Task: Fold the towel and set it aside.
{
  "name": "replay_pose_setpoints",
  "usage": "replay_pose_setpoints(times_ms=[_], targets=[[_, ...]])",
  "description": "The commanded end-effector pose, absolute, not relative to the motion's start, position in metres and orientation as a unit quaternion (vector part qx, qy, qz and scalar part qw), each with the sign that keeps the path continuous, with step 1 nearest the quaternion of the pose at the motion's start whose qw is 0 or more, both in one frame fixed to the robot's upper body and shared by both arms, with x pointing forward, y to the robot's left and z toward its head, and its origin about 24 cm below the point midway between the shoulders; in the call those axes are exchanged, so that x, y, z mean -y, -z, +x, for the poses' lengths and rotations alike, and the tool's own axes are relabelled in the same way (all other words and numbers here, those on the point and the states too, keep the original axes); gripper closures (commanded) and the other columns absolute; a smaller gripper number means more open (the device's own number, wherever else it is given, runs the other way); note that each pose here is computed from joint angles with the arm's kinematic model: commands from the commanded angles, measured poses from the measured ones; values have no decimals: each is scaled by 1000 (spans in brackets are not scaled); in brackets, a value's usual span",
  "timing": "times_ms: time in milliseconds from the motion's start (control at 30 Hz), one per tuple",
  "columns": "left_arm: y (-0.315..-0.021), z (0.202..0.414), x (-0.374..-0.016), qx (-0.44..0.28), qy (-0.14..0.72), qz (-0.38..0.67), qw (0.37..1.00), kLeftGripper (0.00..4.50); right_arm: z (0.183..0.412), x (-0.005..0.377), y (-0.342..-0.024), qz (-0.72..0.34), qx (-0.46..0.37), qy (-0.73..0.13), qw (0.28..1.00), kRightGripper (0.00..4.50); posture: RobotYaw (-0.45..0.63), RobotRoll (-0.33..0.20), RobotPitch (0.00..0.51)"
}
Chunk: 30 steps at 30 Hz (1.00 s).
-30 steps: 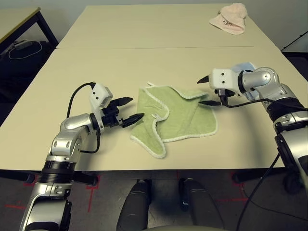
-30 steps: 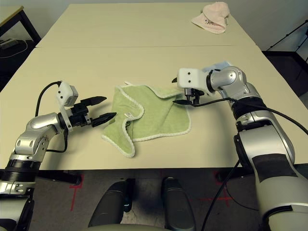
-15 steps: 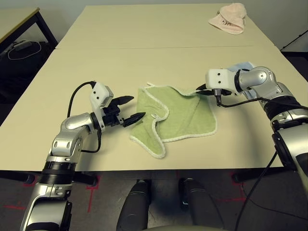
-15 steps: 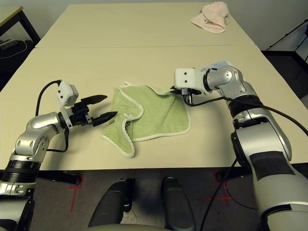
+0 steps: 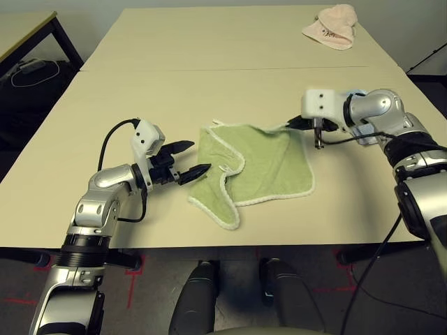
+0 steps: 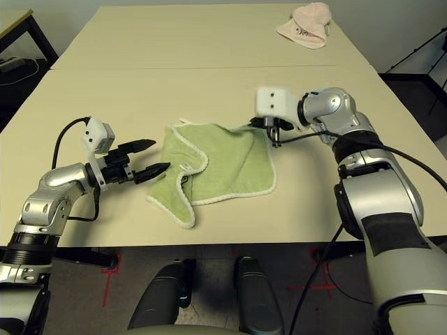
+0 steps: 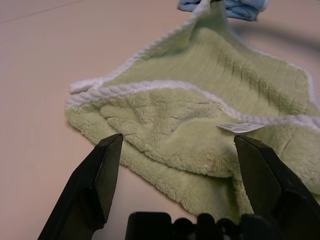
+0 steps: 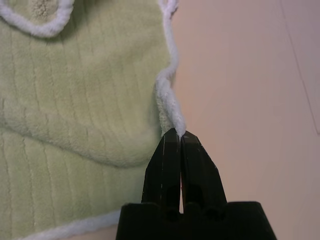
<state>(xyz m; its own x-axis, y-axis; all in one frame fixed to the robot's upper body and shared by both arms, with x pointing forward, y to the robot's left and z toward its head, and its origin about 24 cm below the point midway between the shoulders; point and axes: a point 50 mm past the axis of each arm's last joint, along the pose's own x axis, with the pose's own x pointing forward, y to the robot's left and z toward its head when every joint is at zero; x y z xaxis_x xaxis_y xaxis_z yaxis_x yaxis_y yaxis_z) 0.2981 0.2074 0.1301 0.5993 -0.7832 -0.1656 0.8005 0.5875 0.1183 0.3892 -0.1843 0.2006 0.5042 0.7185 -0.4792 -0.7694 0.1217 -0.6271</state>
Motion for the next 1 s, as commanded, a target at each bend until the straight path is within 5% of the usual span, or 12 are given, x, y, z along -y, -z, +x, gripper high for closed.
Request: replay_pose_setpoints(times_ms=[33, 433, 733, 1000], targets=[[-133, 298, -210, -54, 438, 101, 892, 0, 390, 185, -205, -421, -5, -488, 765, 4458, 59, 0, 107], [-135, 305, -205, -46, 429, 112, 895, 0, 395, 160, -257, -274, 231, -390, 848, 4458, 34, 0, 92], [-139, 311, -203, -40, 424, 108, 898, 0, 389, 157, -285, -447, 329, -270, 787, 4458, 37, 0, 93], [-138, 313, -198, -37, 422, 94, 901, 0, 387, 150, -295, -476, 381, -222, 761, 4458, 42, 0, 96]])
